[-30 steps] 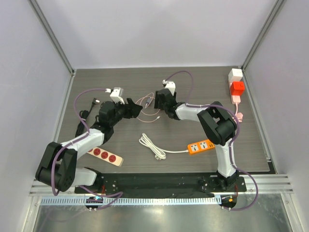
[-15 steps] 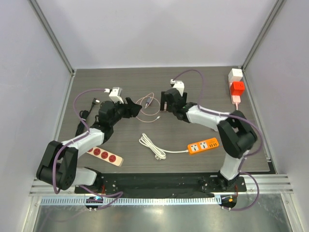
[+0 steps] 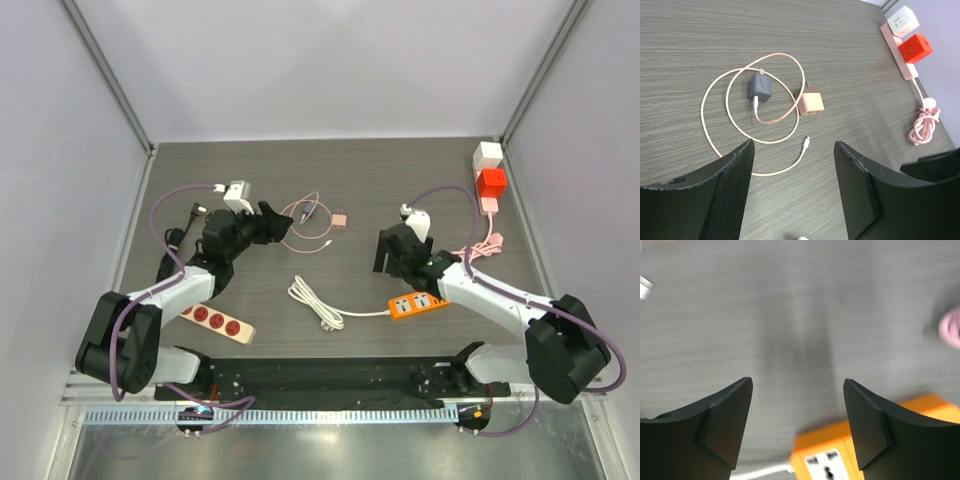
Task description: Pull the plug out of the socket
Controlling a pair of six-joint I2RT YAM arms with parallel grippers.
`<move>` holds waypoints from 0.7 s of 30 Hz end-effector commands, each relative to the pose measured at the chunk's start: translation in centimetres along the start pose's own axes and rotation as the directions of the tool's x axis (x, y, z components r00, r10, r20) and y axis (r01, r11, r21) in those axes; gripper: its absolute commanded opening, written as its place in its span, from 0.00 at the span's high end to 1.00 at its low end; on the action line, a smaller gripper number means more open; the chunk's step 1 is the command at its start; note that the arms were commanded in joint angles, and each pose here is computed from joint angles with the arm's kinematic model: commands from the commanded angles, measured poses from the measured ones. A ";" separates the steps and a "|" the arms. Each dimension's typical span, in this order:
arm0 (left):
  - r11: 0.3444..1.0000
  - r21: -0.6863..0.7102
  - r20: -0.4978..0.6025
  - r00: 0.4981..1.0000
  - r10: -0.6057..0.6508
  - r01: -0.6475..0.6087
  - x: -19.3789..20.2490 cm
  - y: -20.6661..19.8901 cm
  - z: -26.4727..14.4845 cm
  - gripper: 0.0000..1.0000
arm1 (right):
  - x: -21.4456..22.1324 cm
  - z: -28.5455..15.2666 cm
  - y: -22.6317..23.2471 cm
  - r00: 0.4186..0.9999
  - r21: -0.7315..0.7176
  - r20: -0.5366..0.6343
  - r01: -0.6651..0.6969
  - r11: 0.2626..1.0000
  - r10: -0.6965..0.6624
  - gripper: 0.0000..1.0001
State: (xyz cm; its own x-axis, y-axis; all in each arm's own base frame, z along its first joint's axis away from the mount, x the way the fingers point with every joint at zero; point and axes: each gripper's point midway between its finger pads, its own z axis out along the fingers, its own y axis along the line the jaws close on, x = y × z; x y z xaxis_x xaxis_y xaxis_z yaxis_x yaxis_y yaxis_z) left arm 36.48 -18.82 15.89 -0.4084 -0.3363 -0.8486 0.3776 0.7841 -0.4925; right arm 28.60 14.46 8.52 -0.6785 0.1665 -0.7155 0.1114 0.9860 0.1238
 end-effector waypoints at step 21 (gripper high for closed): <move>0.995 0.074 0.021 0.998 -0.064 0.062 -0.4 -0.9 1.1 0.35 | 7.1 -2.0 1.9 0.989 -0.029 -0.132 -0.064 0.998 0.060 0.75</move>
State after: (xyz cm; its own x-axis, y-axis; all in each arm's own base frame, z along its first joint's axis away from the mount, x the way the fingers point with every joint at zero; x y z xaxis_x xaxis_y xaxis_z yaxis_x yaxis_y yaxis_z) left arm 36.71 -19.88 14.35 -0.4695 -0.3759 -0.7989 0.3701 0.7377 -0.5646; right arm 22.04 17.29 5.15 -0.7886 0.1483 -0.5968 0.0716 0.9860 0.1504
